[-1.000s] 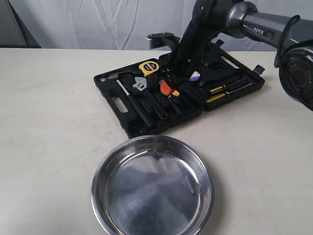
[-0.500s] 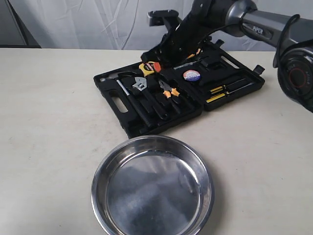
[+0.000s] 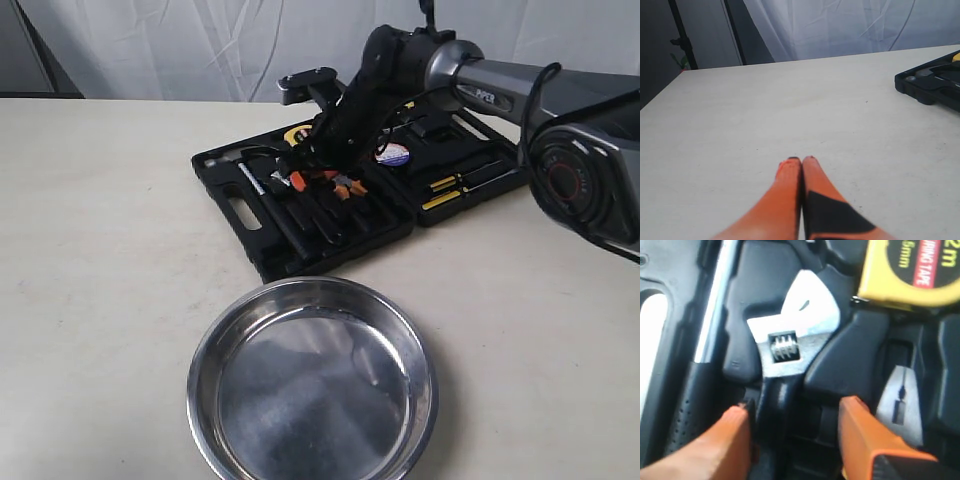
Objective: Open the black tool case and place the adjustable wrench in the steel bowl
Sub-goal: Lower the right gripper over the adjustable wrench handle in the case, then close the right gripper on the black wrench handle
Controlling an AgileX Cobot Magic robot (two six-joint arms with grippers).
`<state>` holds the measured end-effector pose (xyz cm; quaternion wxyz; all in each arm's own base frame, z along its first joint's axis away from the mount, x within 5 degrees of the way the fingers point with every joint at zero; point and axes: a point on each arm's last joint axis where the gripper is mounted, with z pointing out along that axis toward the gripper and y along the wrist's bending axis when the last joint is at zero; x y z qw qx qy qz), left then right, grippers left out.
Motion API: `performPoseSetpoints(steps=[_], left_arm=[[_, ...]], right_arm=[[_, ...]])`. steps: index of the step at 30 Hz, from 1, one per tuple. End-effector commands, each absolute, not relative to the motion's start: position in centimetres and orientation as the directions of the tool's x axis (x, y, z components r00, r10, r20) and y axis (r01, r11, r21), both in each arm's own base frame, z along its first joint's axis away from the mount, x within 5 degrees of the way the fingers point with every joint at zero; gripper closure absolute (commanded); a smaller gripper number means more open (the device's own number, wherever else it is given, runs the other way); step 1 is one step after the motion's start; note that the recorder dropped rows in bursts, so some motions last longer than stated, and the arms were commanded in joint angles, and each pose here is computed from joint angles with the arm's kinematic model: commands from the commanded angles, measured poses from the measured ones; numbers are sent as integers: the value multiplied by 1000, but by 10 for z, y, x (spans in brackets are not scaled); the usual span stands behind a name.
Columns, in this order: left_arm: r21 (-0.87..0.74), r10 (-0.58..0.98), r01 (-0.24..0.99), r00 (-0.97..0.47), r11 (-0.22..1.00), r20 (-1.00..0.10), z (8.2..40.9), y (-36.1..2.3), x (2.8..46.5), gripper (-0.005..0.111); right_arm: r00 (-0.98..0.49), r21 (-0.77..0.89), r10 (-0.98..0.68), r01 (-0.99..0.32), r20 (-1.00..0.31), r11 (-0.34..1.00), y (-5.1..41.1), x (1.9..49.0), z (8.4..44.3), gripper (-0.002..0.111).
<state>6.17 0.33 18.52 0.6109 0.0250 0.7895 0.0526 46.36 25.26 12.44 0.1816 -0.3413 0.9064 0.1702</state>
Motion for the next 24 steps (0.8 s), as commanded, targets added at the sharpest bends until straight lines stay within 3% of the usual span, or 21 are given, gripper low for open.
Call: performPoseSetpoints(steps=[1, 12, 24], left_arm=[[109, 101, -21, -239, 994, -966, 187, 3, 62, 106], [109, 101, -21, -239, 994, -966, 187, 3, 62, 106], [109, 101, -21, -239, 994, -966, 187, 3, 62, 106]], right_arm=[[-672, 146, -582, -702, -458, 697, 267, 460, 113, 66], [-738, 27, -549, -606, -392, 795, 257, 464, 104, 63], [-751, -100, -583, -584, -309, 805, 264, 453, 98, 65]])
